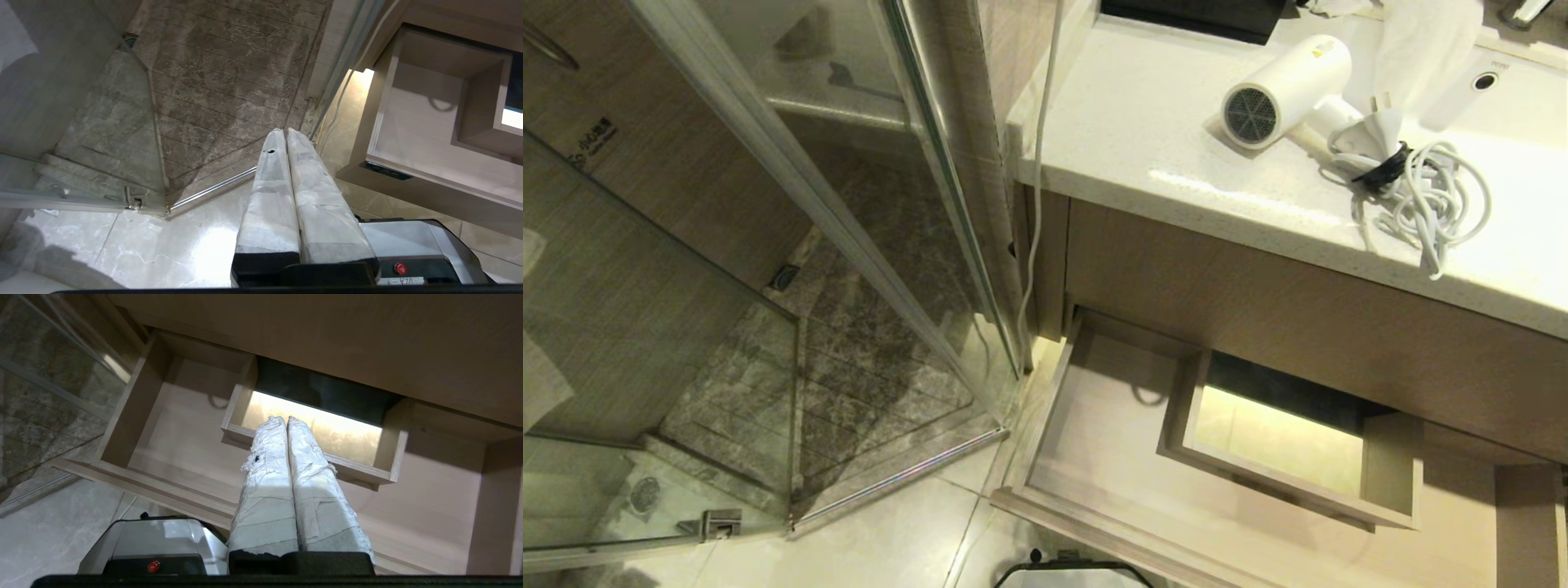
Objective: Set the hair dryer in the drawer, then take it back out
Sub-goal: Pick up the hairdryer
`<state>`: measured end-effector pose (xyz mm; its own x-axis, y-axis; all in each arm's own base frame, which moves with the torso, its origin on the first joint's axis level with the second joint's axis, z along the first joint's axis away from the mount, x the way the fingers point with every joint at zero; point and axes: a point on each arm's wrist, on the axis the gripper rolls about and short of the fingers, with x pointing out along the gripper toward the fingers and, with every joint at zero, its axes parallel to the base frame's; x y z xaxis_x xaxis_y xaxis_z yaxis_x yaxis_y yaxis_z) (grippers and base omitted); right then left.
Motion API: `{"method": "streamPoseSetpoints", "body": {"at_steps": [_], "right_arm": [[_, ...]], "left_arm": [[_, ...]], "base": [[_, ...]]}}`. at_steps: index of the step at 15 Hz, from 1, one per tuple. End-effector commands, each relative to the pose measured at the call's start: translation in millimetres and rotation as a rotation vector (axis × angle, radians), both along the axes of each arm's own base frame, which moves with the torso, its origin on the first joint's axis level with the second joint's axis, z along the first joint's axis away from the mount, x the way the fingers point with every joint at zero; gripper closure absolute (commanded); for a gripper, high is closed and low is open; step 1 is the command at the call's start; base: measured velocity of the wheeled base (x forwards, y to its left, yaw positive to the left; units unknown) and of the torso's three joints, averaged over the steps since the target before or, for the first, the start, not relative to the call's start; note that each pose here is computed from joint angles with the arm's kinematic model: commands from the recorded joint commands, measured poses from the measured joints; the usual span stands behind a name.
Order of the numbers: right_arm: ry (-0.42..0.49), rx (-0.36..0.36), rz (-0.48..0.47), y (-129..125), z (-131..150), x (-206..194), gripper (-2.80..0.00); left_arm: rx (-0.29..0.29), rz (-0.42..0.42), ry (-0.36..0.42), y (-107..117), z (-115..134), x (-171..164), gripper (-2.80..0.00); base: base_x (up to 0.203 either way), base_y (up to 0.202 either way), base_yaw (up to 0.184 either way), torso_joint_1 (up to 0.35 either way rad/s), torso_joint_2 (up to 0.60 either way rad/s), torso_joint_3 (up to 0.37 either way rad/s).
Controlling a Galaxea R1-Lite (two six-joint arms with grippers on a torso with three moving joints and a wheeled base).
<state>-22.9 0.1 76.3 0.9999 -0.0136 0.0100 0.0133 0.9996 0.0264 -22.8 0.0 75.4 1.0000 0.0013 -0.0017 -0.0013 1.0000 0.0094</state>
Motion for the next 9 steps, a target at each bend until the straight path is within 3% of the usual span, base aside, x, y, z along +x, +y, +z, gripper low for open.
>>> {"method": "streamPoseSetpoints", "body": {"at_steps": [1,7,9], "right_arm": [[0.002,-0.002,0.0,0.0,-0.3,0.0,0.0],[0.006,-0.026,0.007,0.1,-0.4,0.1,0.0],[0.006,-0.026,0.007,0.1,-0.4,0.1,0.0]], "left_arm": [[0.0,0.0,0.0,0.0,0.0,0.0,0.0],[0.0,0.0,0.0,0.0,0.0,0.0,0.0],[0.0,0.0,0.0,0.0,0.0,0.0,0.0]], "base": [[0.0,0.0,0.0,0.0,0.0,0.0],[0.0,0.0,0.0,0.0,0.0,0.0],[0.0,0.0,0.0,0.126,0.0,0.144]]}}
